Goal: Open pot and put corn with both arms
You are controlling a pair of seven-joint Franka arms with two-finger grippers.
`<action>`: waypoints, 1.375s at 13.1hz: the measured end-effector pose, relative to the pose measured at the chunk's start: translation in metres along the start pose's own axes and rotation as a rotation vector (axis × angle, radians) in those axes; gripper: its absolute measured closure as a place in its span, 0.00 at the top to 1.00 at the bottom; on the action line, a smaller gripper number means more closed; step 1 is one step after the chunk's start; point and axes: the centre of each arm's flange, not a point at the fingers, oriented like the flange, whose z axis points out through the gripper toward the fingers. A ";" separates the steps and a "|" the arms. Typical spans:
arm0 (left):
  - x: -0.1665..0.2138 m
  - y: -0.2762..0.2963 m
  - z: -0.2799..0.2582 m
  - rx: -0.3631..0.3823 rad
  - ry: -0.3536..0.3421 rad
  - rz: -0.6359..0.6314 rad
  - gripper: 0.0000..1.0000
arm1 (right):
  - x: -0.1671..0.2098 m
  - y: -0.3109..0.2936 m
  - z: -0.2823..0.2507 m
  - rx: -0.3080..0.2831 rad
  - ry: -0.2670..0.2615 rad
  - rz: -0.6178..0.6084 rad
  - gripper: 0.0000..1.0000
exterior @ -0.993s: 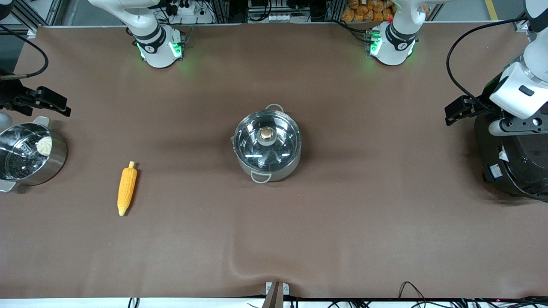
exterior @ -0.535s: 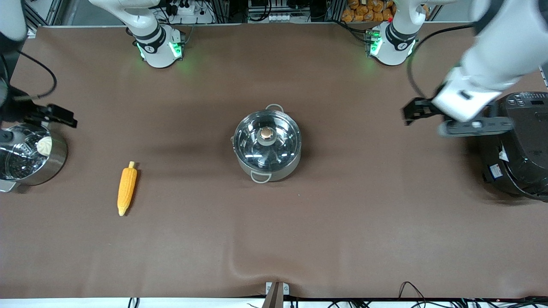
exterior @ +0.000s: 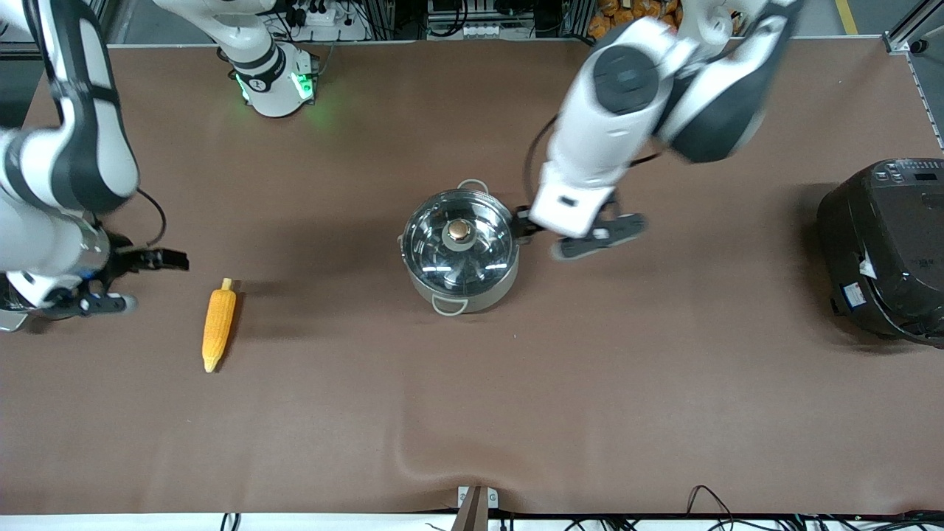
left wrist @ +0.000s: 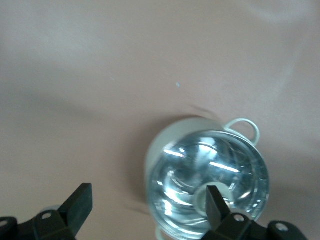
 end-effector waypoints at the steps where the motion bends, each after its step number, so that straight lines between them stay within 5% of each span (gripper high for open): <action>1: -0.010 0.015 0.019 -0.008 -0.005 -0.018 1.00 | 0.009 0.010 0.018 0.000 0.006 -0.011 1.00; 18: -0.080 0.078 0.148 0.025 -0.012 -0.056 0.96 | 0.038 0.025 0.131 0.019 -0.068 -0.053 1.00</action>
